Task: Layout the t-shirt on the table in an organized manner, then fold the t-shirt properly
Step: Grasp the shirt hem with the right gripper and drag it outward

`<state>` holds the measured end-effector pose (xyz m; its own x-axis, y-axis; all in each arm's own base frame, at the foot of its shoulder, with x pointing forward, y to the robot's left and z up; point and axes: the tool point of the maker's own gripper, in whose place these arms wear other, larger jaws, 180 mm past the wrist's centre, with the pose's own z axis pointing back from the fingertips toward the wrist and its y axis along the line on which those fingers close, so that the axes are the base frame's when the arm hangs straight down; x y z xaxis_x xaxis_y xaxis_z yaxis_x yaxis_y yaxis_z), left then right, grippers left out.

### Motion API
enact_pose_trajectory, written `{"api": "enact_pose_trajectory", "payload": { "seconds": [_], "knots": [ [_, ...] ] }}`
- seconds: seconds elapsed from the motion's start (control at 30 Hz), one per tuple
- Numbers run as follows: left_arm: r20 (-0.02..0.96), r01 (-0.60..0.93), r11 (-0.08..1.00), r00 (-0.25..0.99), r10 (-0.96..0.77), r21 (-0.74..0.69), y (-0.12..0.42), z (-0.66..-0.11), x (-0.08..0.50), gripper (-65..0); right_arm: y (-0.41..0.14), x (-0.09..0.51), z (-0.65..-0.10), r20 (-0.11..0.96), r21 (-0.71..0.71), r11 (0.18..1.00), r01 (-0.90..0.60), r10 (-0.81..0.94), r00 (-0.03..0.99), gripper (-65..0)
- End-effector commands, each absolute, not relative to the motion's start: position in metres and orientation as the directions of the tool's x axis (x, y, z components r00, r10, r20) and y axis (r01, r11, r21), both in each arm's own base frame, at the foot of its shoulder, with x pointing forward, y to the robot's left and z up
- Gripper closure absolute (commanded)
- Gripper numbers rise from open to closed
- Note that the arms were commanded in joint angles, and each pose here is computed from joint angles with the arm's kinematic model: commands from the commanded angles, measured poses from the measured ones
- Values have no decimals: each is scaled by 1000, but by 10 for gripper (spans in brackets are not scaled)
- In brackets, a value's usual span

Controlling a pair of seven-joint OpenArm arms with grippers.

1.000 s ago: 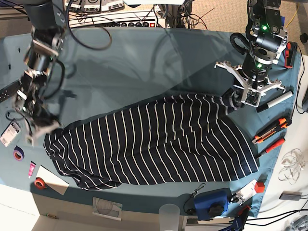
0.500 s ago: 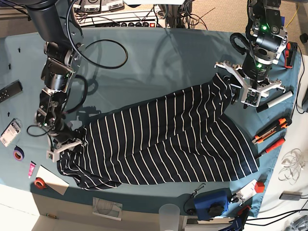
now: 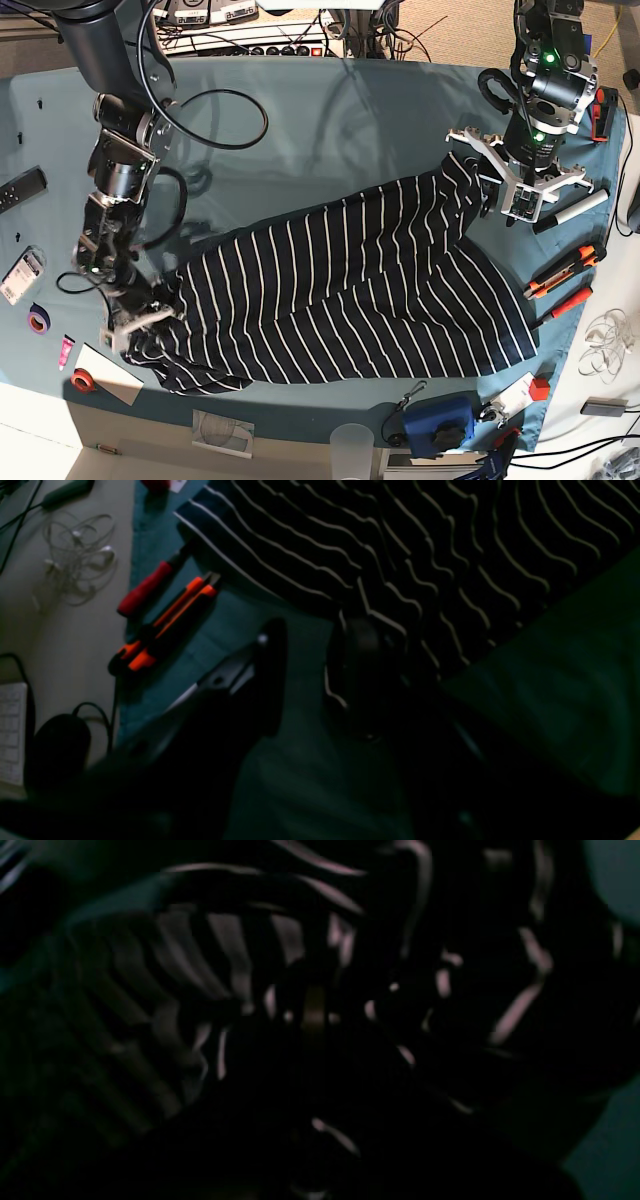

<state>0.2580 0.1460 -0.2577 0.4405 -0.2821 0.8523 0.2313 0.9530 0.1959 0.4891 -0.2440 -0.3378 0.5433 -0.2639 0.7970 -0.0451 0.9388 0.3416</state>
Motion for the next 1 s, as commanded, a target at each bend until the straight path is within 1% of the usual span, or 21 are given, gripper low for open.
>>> {"api": "enact_pose_trajectory", "payload": {
  "seconds": [0.0, 0.07, 0.13, 0.23, 0.4, 0.5, 0.6, 0.7, 0.77, 0.9, 0.97],
  "knots": [
    [872, 223, 952, 399, -284, 208, 147, -246, 261, -211, -243, 504, -296, 852, 344, 932, -113, -259, 456, 0],
    [872, 224, 952, 399, -284, 208, 147, -246, 261, -211, -235, 502, -279, 865, 345, 922, -177, -240, 440, 0],
    [871, 224, 952, 399, -285, 208, 146, -246, 261, -211, -235, 497, -267, 873, 322, 926, -196, -211, 440, 0],
    [871, 223, 952, 399, -285, 209, 147, -246, 261, -211, -237, 484, -253, 891, 241, 947, -214, -128, 436, 0],
    [872, 221, 953, 400, -282, 207, 147, -246, 261, -211, -236, 447, -218, 929, 101, 960, -260, 3, 371, 0],
    [872, 221, 953, 401, -282, 207, 147, -246, 261, -211, -239, 421, -217, 925, 20, 963, -267, 84, 372, 0],
    [872, 221, 953, 400, -283, 208, 147, -246, 261, -211, -241, 393, -218, 927, -3, 960, -280, 107, 360, 0],
    [872, 221, 953, 400, -282, 207, 147, -246, 261, -211, -248, 365, -203, 952, 32, 963, -267, 52, 301, 0],
    [872, 222, 953, 400, -283, 207, 147, -246, 261, -211, -262, 344, -188, 968, 35, 972, -231, 24, 251, 0],
    [872, 221, 953, 400, -282, 207, 147, -246, 261, -211, -289, 303, -157, 988, -25, 986, -163, 50, 148, 0],
    [872, 222, 953, 400, -282, 207, 147, -246, 261, -211, -298, 291, -145, 993, -36, 990, -135, 50, 107, 0]
  ]
}}
